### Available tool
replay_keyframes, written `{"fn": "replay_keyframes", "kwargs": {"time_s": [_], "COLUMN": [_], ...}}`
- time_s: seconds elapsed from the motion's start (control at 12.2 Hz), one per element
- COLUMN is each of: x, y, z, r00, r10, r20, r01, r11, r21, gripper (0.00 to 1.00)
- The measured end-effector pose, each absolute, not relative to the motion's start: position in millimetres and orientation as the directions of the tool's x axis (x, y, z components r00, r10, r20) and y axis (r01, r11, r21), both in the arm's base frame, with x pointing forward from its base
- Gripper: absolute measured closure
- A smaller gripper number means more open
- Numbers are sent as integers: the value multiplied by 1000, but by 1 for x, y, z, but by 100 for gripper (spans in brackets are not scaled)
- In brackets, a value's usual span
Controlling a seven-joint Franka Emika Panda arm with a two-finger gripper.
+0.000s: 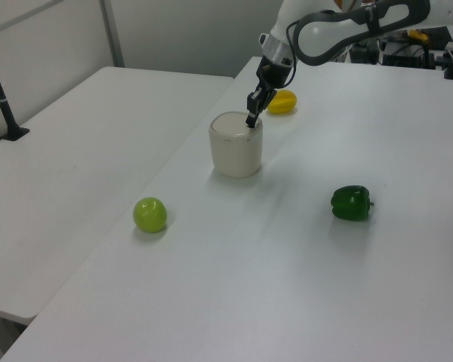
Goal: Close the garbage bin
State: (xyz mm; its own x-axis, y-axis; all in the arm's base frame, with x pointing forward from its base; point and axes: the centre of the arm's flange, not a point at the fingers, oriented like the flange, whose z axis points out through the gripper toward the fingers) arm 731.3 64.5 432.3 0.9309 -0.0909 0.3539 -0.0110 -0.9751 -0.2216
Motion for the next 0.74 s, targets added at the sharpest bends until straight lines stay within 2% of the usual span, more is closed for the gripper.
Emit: {"fn": "replay_keyframes", "kwargs": {"time_s": [0.41, 0.74], "x": [732, 724], "y": [64, 53], "z": [435, 467], "r00": [929, 930], "r10": [-91, -97], "r20": [358, 354], "r01": [-10, -15], "r11": [-975, -974], "r21": [-222, -227], "gripper": [99, 99]}}
